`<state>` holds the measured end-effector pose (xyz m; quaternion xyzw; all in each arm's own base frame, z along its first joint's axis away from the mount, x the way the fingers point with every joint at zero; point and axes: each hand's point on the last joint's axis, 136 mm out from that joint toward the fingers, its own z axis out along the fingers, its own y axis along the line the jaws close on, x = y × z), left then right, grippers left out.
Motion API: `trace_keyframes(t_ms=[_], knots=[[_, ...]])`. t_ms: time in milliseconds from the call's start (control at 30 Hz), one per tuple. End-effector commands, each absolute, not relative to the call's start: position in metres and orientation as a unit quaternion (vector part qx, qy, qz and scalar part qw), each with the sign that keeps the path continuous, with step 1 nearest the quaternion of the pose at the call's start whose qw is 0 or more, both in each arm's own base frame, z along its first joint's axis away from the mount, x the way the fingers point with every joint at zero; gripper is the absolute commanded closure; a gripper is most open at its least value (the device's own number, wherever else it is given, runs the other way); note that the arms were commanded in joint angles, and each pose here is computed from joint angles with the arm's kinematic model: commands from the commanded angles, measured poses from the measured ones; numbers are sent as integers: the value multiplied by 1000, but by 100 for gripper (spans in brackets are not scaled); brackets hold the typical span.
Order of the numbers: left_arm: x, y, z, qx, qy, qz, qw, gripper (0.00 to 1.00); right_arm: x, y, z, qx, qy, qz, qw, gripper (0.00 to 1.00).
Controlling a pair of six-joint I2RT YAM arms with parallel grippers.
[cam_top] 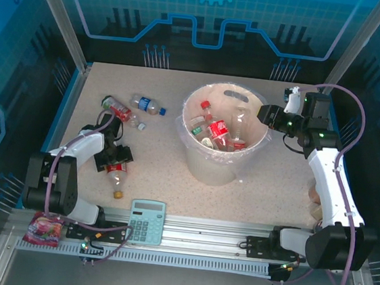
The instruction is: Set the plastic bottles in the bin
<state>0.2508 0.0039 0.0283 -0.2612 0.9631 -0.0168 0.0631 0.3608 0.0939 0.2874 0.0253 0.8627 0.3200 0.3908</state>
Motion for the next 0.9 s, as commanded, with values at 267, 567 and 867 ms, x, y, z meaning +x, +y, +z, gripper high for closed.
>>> trace_keyframes(t_ms=[267, 567, 867], knots=[[260, -8, 40, -262, 959, -50, 92, 38, 351, 90, 269, 31, 879, 303, 367, 62], [296, -28, 172, -223, 930, -129, 260, 46, 344, 96, 266, 28, 886, 293, 358, 62], [320, -82, 377, -124, 844, -232, 468, 51, 338, 105, 271, 18, 888, 281, 364, 62]])
